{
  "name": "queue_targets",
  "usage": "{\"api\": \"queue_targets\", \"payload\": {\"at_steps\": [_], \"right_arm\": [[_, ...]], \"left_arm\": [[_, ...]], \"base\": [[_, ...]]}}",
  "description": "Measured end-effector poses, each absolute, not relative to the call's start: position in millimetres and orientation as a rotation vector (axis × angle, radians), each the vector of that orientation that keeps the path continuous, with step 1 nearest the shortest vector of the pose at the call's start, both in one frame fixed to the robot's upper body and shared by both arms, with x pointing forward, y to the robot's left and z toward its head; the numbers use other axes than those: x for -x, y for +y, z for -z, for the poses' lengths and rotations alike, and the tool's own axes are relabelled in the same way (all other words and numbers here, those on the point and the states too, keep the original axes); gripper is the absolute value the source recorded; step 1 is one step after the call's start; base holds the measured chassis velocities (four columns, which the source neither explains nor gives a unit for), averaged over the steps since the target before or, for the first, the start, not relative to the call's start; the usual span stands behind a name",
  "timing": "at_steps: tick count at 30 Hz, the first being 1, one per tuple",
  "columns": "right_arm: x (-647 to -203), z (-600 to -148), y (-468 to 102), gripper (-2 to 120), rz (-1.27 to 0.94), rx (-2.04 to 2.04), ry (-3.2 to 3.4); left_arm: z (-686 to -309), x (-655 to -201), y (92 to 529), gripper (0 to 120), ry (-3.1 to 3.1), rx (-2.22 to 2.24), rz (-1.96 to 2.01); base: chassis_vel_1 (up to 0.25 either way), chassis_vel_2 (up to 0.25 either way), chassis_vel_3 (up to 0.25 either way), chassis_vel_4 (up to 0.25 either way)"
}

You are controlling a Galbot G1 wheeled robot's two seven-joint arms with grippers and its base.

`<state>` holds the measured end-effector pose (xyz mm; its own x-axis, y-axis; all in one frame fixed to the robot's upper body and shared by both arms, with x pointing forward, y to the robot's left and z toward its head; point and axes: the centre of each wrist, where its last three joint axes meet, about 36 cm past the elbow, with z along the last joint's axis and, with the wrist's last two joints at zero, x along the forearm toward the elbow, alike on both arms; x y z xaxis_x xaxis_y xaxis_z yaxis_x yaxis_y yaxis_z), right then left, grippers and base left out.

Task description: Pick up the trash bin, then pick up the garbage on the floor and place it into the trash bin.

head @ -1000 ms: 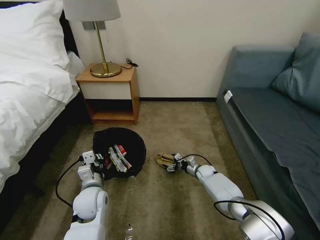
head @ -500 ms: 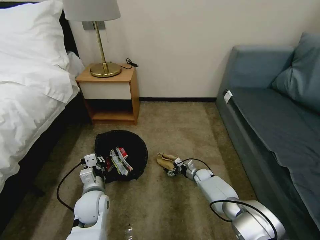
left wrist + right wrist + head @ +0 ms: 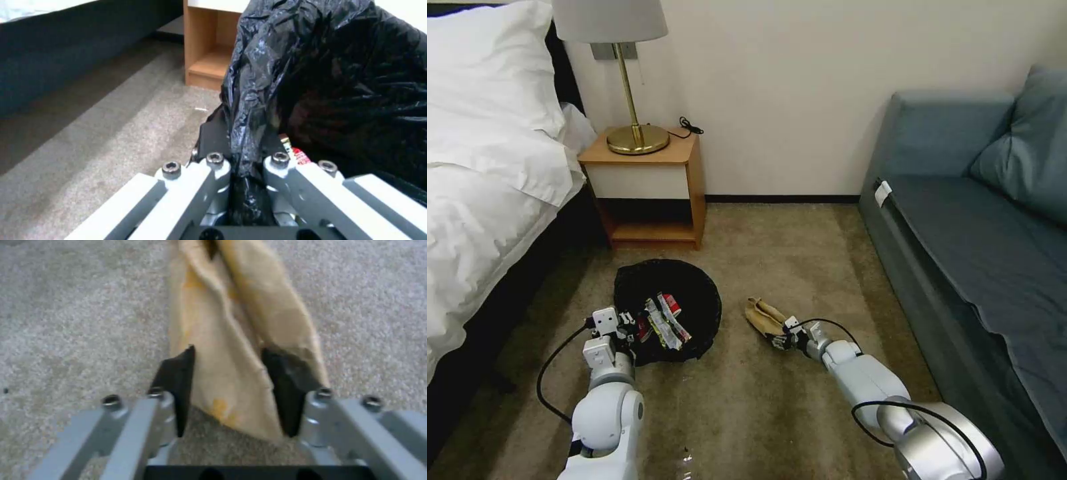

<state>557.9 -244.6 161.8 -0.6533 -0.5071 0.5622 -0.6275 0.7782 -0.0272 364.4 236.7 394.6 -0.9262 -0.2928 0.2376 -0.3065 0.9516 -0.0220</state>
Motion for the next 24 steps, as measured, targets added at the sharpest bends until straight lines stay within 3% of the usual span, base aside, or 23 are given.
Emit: {"api": "queue_targets", "payload": {"at_steps": [2,5,10,24], "right_arm": [[-558.0,-162.0,-245.0,28,-0.292,-0.834,-2.437],[-558.2,-162.2,-245.1,23,-0.29,-0.831,-2.439],[-557.6,-161.8,-246.5,1,-0.291,-0.82,-2.444],[-558.1,-163.3,-245.4,0,-0.263,-0.79,-2.491]], "left_arm": [[-395.2,-365.0,237.7,3,-2.874,-0.45,-0.086],[-395.3,-365.2,238.1,3,-2.875,-0.451,-0.086],[-396.1,-365.9,239.1,3,-2.877,-0.455,-0.087],[-397.0,-369.0,240.6,3,-2.882,-0.457,-0.088]], "base": [[0.0,0.0,0.0,0.0],[0.0,0.0,0.0,0.0],[0.0,0.0,0.0,0.0],[0.0,0.0,0.0,0.0]]}}
